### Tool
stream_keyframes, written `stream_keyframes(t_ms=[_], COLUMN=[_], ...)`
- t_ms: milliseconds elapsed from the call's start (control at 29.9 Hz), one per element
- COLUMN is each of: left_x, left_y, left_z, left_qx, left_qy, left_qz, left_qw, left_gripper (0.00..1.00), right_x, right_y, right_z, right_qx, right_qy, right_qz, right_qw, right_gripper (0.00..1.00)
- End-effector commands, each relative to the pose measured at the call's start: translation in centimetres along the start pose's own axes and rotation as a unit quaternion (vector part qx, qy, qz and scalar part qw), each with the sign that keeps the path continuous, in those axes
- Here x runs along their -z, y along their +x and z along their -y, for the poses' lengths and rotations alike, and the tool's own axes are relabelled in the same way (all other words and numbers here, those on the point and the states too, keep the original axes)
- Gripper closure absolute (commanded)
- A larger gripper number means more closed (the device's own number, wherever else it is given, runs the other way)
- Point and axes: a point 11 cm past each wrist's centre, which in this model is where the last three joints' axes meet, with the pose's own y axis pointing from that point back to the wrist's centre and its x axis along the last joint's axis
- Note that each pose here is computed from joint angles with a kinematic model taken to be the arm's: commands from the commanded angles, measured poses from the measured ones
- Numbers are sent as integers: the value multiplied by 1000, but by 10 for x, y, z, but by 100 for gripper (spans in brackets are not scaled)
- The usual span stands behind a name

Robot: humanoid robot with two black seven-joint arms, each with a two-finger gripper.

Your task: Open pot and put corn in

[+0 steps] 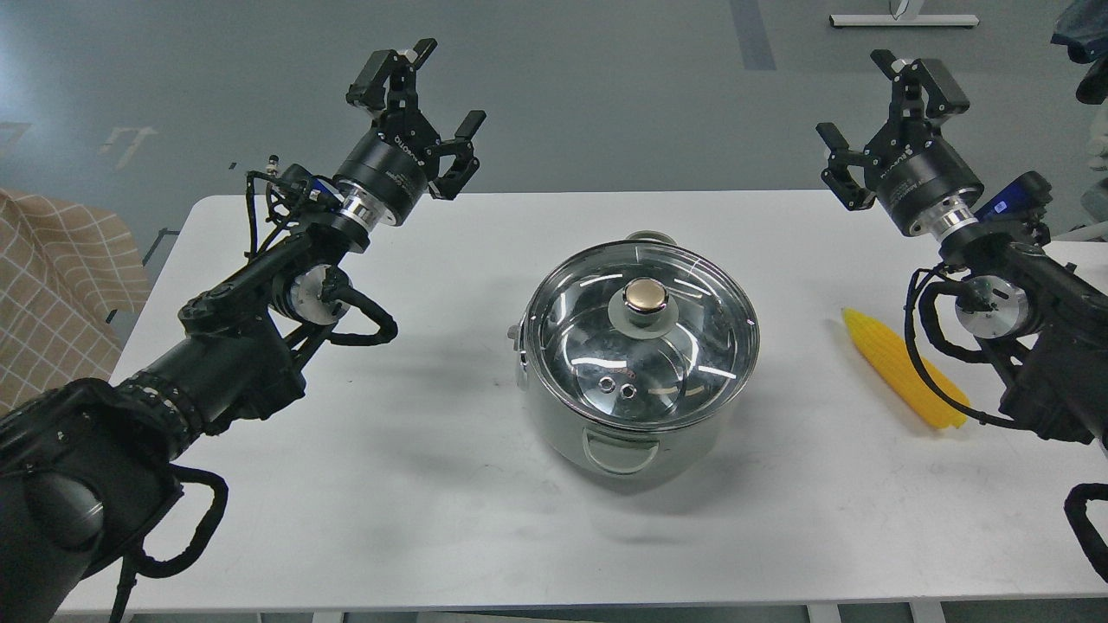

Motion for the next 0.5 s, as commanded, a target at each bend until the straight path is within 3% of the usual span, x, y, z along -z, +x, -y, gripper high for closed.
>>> stream_keyframes(t_ms=[0, 468], left_x=[0, -13], left_y=[-1, -1], left_z=[1, 1], left_qx=[1, 12], left_qy=[-1, -14], left_qz=[-2, -5], left_qw=[1000, 1000], left_gripper=[2, 2], right_x=[1, 1], right_y=[1, 0], right_z=[-1, 1], right_qx=[-1, 2], right_qy=[0, -2], right_qz=[-2, -5], right_qw=[1000, 1000], right_gripper=[3, 3])
